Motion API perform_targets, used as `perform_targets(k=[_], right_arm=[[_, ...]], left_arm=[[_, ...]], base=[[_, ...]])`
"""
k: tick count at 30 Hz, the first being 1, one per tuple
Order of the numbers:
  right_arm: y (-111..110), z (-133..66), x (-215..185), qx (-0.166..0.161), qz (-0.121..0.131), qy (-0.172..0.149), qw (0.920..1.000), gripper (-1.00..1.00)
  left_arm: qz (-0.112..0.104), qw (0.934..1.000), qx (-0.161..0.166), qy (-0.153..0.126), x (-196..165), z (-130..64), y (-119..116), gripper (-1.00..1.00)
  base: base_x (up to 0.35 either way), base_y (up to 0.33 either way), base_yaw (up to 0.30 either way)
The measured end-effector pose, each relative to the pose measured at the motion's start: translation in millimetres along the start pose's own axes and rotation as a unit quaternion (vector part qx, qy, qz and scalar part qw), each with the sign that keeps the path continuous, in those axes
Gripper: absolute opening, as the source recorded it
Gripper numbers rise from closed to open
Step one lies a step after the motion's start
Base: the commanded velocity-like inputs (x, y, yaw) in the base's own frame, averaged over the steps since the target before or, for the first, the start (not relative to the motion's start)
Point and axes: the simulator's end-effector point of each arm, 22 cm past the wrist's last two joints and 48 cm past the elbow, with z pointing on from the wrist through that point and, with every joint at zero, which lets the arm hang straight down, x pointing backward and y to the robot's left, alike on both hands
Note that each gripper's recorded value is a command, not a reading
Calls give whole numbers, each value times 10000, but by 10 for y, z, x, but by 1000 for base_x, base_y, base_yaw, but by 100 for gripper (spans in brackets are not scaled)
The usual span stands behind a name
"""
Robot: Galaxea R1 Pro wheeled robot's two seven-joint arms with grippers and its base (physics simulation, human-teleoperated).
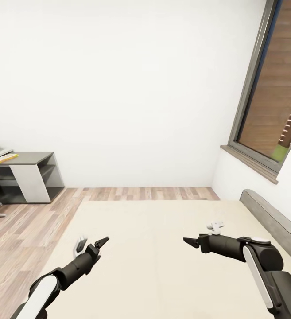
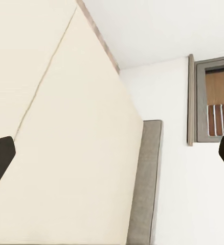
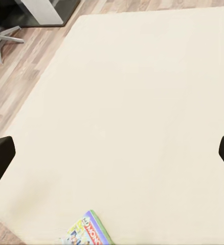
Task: Put all the toys in the child's room - the three board games (two on the bed and one on the table), the two jigsaw puzzles on the table, and the tennis ball on the table - inside the toy box on the table in the child's room.
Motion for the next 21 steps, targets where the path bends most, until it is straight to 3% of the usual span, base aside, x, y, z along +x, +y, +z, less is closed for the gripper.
perform_targets(k=[3,4,7,12,21], right_arm=[[7,4,9,-7,15,14,10000,100],[8,17,26,3,48,40,10000,100],[2,26,39,9,67,60,10000,100],[-12,51,83,-3,112,116,9999,100],[-29,359,531,-154,366,772,9962,100]], left_arm=[[-47,10000,-73,35,1,37,65,100],[-157,9990,-347,232,44,164,281,100],[-265,9977,-531,338,75,228,446,100],[-344,9964,-665,403,91,272,564,100],[-445,9939,-879,494,120,339,741,100]], base=[[0,0,0],[0,0,0],[0,0,0],[0,0,0],[0,0,0]])
